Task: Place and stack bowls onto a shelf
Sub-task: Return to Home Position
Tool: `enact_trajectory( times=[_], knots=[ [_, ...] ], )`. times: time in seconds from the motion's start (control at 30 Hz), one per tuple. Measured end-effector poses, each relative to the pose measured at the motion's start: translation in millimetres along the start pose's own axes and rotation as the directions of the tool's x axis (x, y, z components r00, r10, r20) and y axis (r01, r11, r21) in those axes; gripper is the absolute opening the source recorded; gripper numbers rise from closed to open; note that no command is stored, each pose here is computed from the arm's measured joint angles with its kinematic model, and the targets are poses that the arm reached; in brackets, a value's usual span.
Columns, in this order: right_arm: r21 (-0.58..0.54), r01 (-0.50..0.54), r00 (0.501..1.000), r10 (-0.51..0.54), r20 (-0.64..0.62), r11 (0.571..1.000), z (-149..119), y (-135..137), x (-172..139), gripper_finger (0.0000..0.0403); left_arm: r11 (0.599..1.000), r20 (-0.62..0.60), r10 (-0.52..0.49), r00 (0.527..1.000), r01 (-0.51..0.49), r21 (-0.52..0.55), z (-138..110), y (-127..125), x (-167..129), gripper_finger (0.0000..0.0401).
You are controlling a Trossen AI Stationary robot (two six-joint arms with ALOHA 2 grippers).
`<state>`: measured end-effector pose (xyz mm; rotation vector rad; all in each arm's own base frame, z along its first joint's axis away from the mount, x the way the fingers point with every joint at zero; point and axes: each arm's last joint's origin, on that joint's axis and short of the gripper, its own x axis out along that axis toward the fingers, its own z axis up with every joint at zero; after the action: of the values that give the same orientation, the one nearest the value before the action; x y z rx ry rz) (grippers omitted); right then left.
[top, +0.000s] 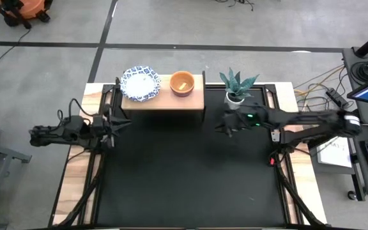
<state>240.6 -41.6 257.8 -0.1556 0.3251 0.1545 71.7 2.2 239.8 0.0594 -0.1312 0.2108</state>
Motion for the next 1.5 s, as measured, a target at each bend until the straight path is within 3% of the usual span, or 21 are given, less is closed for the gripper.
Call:
enact_trajectory(
  times=[0.33,0.4,0.5,0.63,0.7,0.87,1.03,1.23,1.37,1.5],
  knots=[
    [-0.019,0.066,0.971,-0.06,0.232,0.998,-45,43,-93,0.0009,1.0,-0.064,0.003,0.998,-0.005,-0.027,-21,-3,4,0.0036],
    [-0.047,0.098,0.937,-0.076,0.341,0.994,-50,52,-114,0.0009,0.998,-0.066,0.042,0.997,-0.045,-0.043,-21,-2,4,0.0036],
    [-0.054,0.109,0.924,-0.081,0.375,0.992,-66,60,-124,0.0009,0.978,-0.081,0.161,0.984,-0.17,-0.118,-21,2,4,0.0036],
    [-0.073,0.124,0.897,-0.08,0.435,0.99,-84,66,-128,0.0009,0.961,-0.085,0.239,0.967,-0.248,-0.12,-22,4,4,0.0036],
    [-0.063,0.096,0.926,-0.066,0.373,0.993,-99,66,-118,0.0009,0.961,-0.088,0.239,0.967,-0.248,-0.119,-22,4,4,0.0036],
    [-0.113,0.092,0.931,-0.045,0.362,0.989,-119,66,-102,0.0009,0.962,-0.095,0.236,0.967,-0.247,-0.116,-23,3,5,0.0036],
    [-0.142,0.152,0.919,-0.087,0.384,0.978,-116,65,-102,0.0009,0.962,-0.096,0.236,0.967,-0.246,-0.115,-22,3,5,0.0036],
    [0.042,0.098,0.918,-0.107,0.382,0.994,-116,64,-102,0.0009,0.963,-0.096,0.235,0.967,-0.245,-0.115,-22,3,5,0.0036],
    [0.245,0.015,0.93,-0.104,0.352,0.969,-120,64,-101,0.0009,0.963,-0.096,0.235,0.967,-0.245,-0.115,-22,3,5,0.0036],
    [0.217,0.026,0.929,-0.104,0.355,0.976,-119,64,-101,0.0009,0.963,-0.096,0.235,0.967,-0.245,-0.115,-22,3,5,0.0036]
  ],
)
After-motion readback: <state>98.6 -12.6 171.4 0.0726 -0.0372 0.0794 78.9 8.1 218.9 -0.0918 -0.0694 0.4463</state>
